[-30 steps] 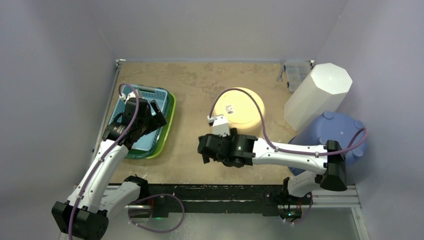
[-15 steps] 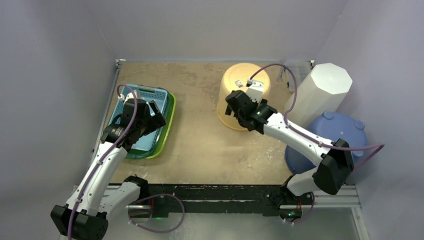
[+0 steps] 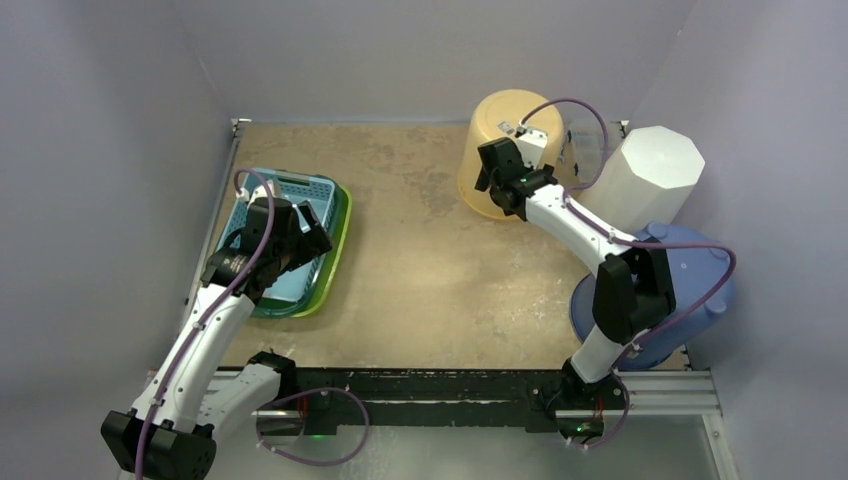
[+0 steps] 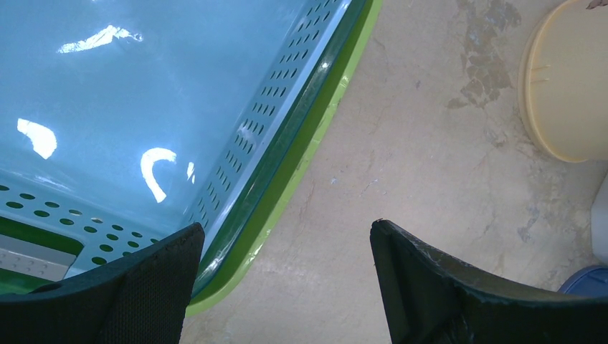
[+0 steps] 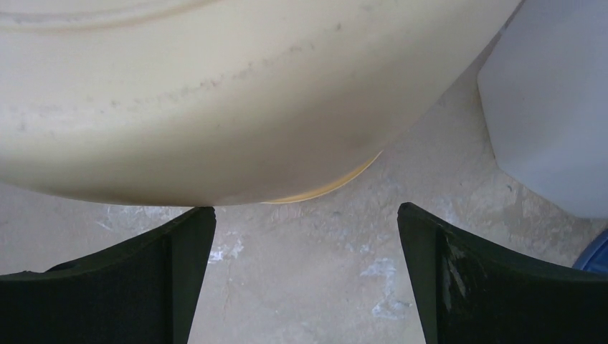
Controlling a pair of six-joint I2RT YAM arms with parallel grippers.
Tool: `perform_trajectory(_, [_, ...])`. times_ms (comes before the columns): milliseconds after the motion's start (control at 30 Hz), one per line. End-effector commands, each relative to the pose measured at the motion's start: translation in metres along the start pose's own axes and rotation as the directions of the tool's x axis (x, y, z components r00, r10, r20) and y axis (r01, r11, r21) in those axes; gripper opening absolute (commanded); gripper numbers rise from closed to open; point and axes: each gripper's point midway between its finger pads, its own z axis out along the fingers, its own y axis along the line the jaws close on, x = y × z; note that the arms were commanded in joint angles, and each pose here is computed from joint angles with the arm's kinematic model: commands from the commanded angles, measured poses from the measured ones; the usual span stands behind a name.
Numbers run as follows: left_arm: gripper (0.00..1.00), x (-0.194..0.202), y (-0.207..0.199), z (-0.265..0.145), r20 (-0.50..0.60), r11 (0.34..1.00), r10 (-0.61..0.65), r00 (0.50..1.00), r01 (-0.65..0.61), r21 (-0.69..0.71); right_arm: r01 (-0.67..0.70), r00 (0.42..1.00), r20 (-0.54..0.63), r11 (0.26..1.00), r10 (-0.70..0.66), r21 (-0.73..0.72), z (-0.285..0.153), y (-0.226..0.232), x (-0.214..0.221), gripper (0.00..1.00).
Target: Turn the large container upside down
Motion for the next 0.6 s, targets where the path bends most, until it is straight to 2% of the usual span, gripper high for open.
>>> perform_trajectory(0, [0.85,-0.007,-0.002,-0.004,0.016,0.999,0.03,0.999,-0.03,0.011,-0.034,0.997,0.062,0.999,0.036,-0.025,0.013,0.004,-0.043,0.99])
perform_trajectory(333, [0.85,-0.002,-0.001,0.003,-0.016,0.999,0.052,0.999,-0.052,-0.002,0.039,0.995,0.093,0.992,-0.028,-0.119,0.039,0.026,-0.065,0.99])
perform_trajectory(567, [0.85,0.0,0.002,0.004,-0.018,0.998,0.06,0.998,-0.06,-0.01,0.023,0.996,0.088,0.998,-0.017,-0.066,0.056,0.017,-0.071,0.99])
